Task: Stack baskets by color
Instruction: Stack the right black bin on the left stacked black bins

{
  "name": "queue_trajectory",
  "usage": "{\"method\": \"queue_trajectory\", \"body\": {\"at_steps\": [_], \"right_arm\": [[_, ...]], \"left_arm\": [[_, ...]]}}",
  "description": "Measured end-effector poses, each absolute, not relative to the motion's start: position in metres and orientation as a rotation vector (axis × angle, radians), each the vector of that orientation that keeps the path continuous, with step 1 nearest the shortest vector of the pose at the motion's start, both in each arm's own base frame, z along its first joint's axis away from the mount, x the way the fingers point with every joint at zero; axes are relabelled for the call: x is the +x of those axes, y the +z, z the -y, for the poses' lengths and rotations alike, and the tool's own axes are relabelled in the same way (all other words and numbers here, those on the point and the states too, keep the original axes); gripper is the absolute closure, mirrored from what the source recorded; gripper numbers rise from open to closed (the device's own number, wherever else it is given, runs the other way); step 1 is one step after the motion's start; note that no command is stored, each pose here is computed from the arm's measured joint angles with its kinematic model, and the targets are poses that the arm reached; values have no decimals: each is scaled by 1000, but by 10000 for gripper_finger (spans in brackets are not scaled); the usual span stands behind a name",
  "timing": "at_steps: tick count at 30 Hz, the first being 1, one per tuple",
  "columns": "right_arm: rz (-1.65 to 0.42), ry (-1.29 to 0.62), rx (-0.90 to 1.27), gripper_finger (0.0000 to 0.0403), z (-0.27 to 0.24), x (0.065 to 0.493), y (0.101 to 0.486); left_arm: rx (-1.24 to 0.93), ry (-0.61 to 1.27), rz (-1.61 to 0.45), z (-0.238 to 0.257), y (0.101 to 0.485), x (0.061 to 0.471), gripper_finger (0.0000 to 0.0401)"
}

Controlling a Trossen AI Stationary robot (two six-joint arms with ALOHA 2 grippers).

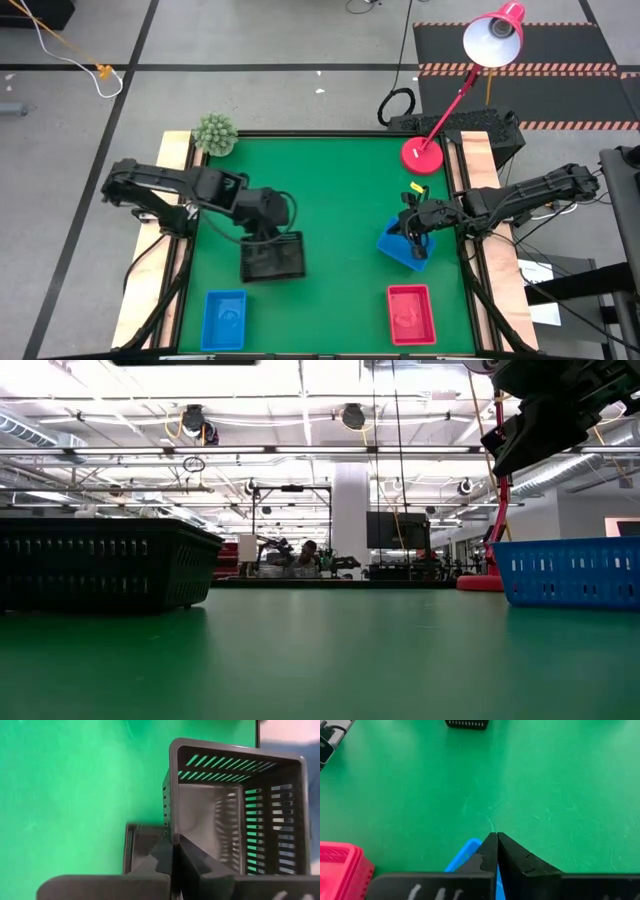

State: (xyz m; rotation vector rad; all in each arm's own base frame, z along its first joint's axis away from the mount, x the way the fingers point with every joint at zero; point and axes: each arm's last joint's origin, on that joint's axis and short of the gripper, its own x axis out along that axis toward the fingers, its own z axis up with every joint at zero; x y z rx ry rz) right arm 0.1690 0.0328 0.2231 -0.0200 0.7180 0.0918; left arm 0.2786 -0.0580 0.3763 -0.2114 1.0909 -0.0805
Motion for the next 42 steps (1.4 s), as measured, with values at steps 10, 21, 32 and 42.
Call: {"method": "queue_trajectory", "body": {"at_steps": [10,21,32,42], "right_arm": [[-702,84,6,401,-33,170,224],[-700,83,8,401,-33,170,225],[-700,83,8,401,-33,170,225],[-700,83,8,401,-33,170,225]], "left_arm": [[-115,-95,-1202,71,375,251,395],[-12,-160,-1217,78,350,257,395],[22,-245,-1189,64,318,271,387],[-27,-306,-1184,43,276,278,390]]}}
